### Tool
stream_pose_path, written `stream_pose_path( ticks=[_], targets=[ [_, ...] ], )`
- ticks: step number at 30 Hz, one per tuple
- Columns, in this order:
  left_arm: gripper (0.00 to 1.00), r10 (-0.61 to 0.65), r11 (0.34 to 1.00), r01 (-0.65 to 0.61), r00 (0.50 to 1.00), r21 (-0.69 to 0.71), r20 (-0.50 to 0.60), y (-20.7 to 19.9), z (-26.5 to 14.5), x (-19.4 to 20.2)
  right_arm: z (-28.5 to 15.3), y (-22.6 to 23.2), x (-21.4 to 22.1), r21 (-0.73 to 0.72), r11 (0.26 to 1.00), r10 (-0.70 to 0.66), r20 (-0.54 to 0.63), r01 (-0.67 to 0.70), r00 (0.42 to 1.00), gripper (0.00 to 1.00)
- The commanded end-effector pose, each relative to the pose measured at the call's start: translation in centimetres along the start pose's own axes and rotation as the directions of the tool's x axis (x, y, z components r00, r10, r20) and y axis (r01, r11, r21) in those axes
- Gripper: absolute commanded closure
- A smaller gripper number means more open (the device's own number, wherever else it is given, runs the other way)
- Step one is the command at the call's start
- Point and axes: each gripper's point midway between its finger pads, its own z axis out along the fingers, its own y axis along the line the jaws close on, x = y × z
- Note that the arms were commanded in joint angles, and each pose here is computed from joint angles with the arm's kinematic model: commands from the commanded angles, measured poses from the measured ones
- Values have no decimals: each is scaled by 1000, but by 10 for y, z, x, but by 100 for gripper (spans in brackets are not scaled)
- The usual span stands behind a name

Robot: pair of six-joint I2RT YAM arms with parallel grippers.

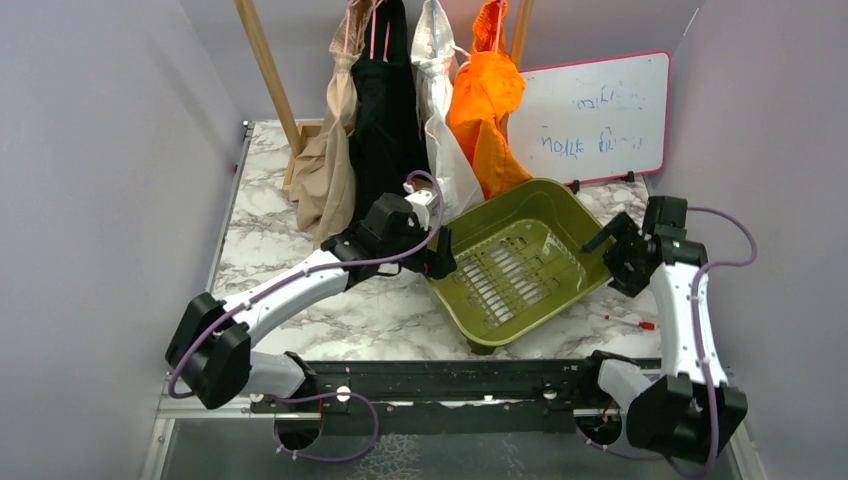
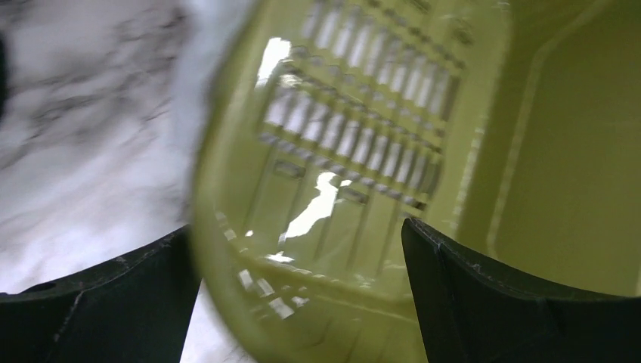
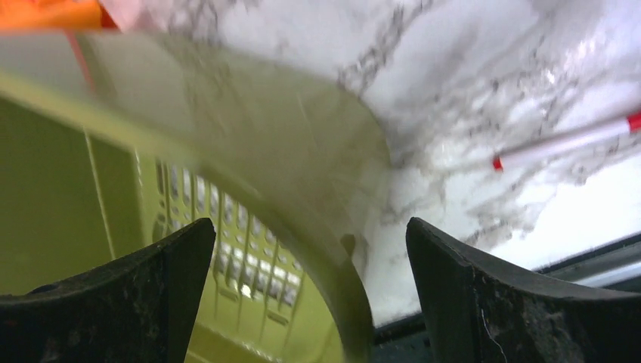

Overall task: Remove the shorts from the hanger
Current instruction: Move the basket to the center of the board.

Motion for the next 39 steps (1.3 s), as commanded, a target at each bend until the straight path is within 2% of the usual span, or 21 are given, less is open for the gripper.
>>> stream_pose_path(
  ticks=[1, 5, 7, 12, 15, 17, 22, 25, 29, 36, 39],
  targets=[
    [1, -8, 926, -14, 998, 378, 58, -74, 1, -21, 11, 17, -62, 18, 996, 80, 174, -85, 981, 4],
    [1, -10, 906, -1, 1000, 423, 22, -101, 22, -10, 20, 33, -93, -27, 995, 99, 219, -96, 971, 8],
    [1, -4, 908, -3, 1000, 419, 15, -113, 34, -9, 23, 47, -107, -60, 996, 77, 195, -66, 978, 8],
    [1, -76, 916, 65, 997, 395, 12, -120, 62, -16, 41, 58, -138, -10, 999, 33, 145, -32, 989, 8],
    [1, -66, 898, 64, 998, 434, -10, -138, 73, -16, 50, 54, -164, 46, 998, 35, 199, -45, 979, 7],
    [1, -61, 894, 64, 998, 443, -20, -147, 83, -17, 53, 52, -173, 71, 996, 42, 192, -56, 980, 7],
    [1, -109, 878, 112, 993, 466, -33, -168, 104, -22, 51, 54, -192, 108, 994, -28, 204, 6, 978, 5],
    [1, -141, 888, 144, 989, 437, -38, -166, 112, -16, 48, 63, -191, 57, 994, -106, 210, 96, 972, 5],
    [1, -178, 909, 179, 983, 378, -35, -154, 114, -9, 43, 47, -192, 133, 984, -151, 231, 122, 961, 3],
    [1, -188, 935, 178, 982, 308, 4, -140, 98, -12, 42, 42, -197, 172, 973, -189, 222, 152, 957, 0],
    [1, -181, 945, 162, 983, 285, 41, -135, 82, -18, 44, 49, -195, 134, 976, -199, 213, 174, 957, 1]
  ],
)
